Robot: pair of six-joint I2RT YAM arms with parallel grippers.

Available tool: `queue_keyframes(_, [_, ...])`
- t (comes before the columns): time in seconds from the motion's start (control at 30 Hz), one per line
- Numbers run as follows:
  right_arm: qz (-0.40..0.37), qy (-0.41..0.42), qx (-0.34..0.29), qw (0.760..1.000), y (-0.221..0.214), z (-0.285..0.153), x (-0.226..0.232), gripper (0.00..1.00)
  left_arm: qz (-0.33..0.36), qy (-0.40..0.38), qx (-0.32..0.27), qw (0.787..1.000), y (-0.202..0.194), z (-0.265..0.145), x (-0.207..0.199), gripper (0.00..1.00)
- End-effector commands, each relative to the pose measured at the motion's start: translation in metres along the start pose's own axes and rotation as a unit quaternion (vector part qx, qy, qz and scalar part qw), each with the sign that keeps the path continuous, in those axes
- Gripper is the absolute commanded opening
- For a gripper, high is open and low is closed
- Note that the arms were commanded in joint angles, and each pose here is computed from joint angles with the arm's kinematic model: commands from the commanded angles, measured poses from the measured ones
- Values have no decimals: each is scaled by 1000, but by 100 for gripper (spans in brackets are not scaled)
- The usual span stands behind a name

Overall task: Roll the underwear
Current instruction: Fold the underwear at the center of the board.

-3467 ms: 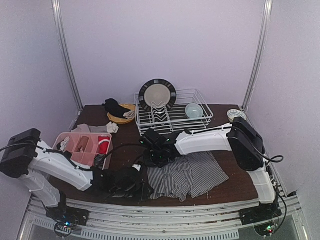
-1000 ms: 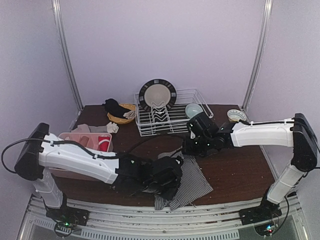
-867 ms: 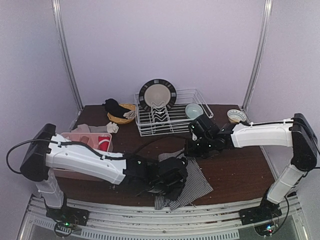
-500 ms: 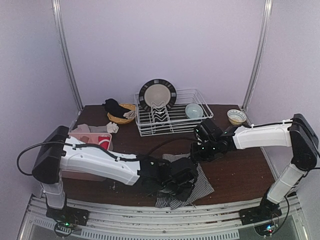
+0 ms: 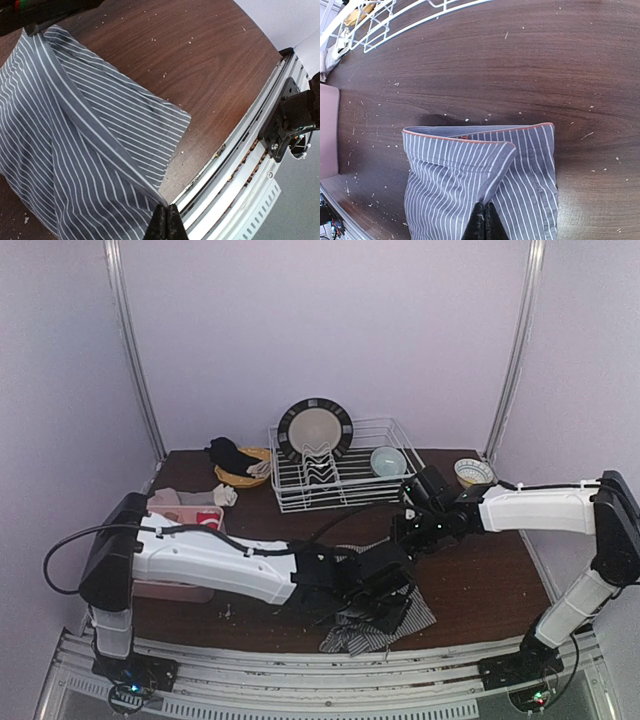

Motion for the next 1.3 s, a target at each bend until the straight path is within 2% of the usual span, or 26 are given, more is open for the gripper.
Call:
queue_keyframes(0.0, [2,-11,7,1000,0,6,-12,0,21,-18,4,1000,3,16,-11,0])
queue_keyframes(0.4, [-1,-32,10,999,7,-1,-22,0,28,-50,-16,998,26,46,-20,0])
queue_keyframes(0.67, [23,-63,26,997,6,18,-45,0,21,-67,-6,998,27,76,-14,0])
queue_keyframes(0.7, [26,-69,28,997,6,19,-47,0,24,-67,-3,997,27,79,-14,3])
queue_keyframes(0.73, [27,-72,30,997,6,19,-48,5,27,-69,-3,997,28,79,-15,15])
queue_keyframes(0.8, [28,-70,26,997,6,13,-48,32,29,-71,-6,997,29,73,-15,39])
queue_keyframes(0.87, [29,-63,8,998,9,1,-46,46,33,-67,-16,997,30,59,-13,54])
queue_keyframes(0.93, [31,-58,-7,998,12,-14,-43,54,35,-59,-28,997,32,39,-10,68])
queue_keyframes(1.03, [32,-44,-24,998,12,-36,-39,57,37,-51,-43,997,31,5,-3,84])
queue_keyframes(1.13, [27,-22,-24,999,0,-48,-38,54,31,-34,-62,997,24,-26,10,84])
queue_keyframes(1.2, [21,-1,-19,1000,-14,-48,-35,48,27,-24,-76,996,22,-37,23,77])
queue_keyframes(1.27, [9,12,-4,1000,-37,-43,-35,38,8,-24,-77,997,25,-36,42,64])
Point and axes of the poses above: each gripper's point midway between its finger pads, its own z axis out along the fingers, its own x axis along the line the jaws close on, y = z × x, the point moved 10 cm from there along -z, back along the fingers, and after that the axes turned 7 degrees about z, right-handed, at the moved point
